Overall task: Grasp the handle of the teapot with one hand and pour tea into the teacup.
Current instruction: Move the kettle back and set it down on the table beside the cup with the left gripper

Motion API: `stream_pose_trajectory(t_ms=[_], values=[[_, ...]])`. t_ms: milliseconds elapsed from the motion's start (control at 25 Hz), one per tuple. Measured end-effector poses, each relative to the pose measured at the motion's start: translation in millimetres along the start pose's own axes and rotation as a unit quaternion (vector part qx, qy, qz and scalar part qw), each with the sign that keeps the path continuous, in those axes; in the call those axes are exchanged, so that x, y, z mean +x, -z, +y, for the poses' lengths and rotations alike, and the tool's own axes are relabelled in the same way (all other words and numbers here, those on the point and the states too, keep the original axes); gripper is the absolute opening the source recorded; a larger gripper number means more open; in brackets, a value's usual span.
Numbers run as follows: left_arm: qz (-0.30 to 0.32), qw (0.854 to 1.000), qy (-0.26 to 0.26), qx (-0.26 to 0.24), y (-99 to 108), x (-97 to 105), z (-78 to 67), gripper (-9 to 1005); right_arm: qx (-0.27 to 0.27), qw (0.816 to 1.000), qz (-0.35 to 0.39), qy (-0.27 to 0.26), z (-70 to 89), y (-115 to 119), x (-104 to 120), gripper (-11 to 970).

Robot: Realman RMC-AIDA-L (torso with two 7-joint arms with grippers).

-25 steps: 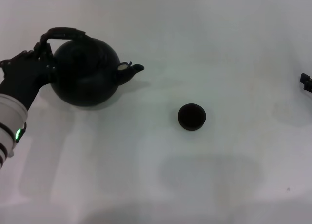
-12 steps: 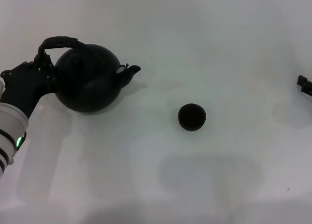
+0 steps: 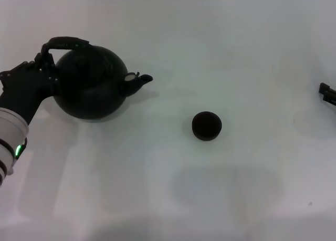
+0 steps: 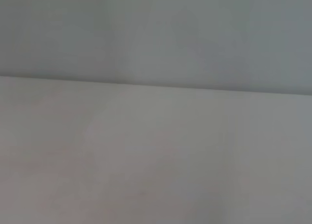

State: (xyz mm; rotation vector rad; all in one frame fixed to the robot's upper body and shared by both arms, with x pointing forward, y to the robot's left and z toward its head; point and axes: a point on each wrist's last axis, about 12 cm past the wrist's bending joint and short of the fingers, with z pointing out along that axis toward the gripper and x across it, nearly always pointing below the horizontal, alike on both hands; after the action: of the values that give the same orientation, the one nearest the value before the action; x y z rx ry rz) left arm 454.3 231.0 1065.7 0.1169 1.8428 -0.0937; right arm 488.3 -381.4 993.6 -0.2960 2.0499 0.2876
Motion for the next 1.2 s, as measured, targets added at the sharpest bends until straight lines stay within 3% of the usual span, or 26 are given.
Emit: stream_pose_trajectory(t_ms=[1200], values=[[0.031,0.999,0.01,0.005,-0.6,-2.7,9.2,124,-0.004,1.0,0.005,-0.003,2.4,2.0,5.0,858]])
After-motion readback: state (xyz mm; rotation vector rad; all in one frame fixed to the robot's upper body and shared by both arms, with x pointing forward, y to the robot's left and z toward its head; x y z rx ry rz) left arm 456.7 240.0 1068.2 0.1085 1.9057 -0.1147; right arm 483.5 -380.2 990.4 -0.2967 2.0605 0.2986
